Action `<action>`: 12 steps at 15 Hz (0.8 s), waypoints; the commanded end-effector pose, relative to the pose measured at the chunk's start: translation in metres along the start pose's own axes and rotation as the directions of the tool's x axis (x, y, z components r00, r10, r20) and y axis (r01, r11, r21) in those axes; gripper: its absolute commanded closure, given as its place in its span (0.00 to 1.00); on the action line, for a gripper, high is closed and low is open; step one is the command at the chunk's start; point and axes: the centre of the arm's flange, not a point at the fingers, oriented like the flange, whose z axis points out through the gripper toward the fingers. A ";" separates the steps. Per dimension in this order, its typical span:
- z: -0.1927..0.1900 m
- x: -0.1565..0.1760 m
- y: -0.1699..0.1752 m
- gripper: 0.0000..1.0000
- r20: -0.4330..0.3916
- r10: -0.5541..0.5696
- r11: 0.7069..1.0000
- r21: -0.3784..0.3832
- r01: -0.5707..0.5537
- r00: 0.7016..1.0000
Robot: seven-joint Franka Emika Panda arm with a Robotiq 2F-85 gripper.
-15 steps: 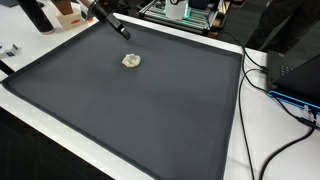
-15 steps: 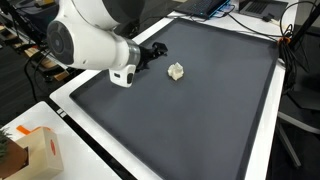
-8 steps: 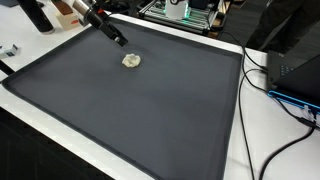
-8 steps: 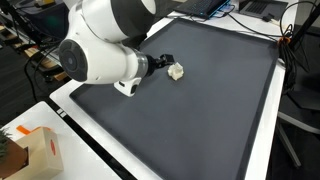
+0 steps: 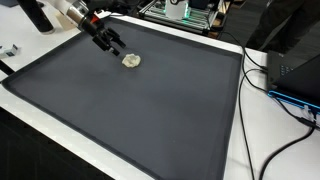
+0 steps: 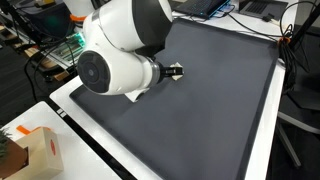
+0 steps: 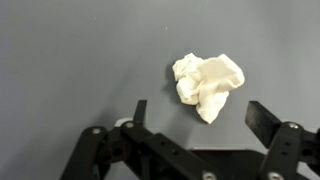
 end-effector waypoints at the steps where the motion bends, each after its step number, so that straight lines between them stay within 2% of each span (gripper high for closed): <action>1: 0.001 0.015 -0.017 0.00 -0.008 0.109 0.991 -0.077 -0.109 0.994; 7: 0.005 0.013 -0.044 0.00 -0.095 0.213 0.952 -0.202 -0.228 0.972; 12: 0.008 -0.001 -0.071 0.00 -0.181 0.230 0.908 -0.313 -0.278 0.956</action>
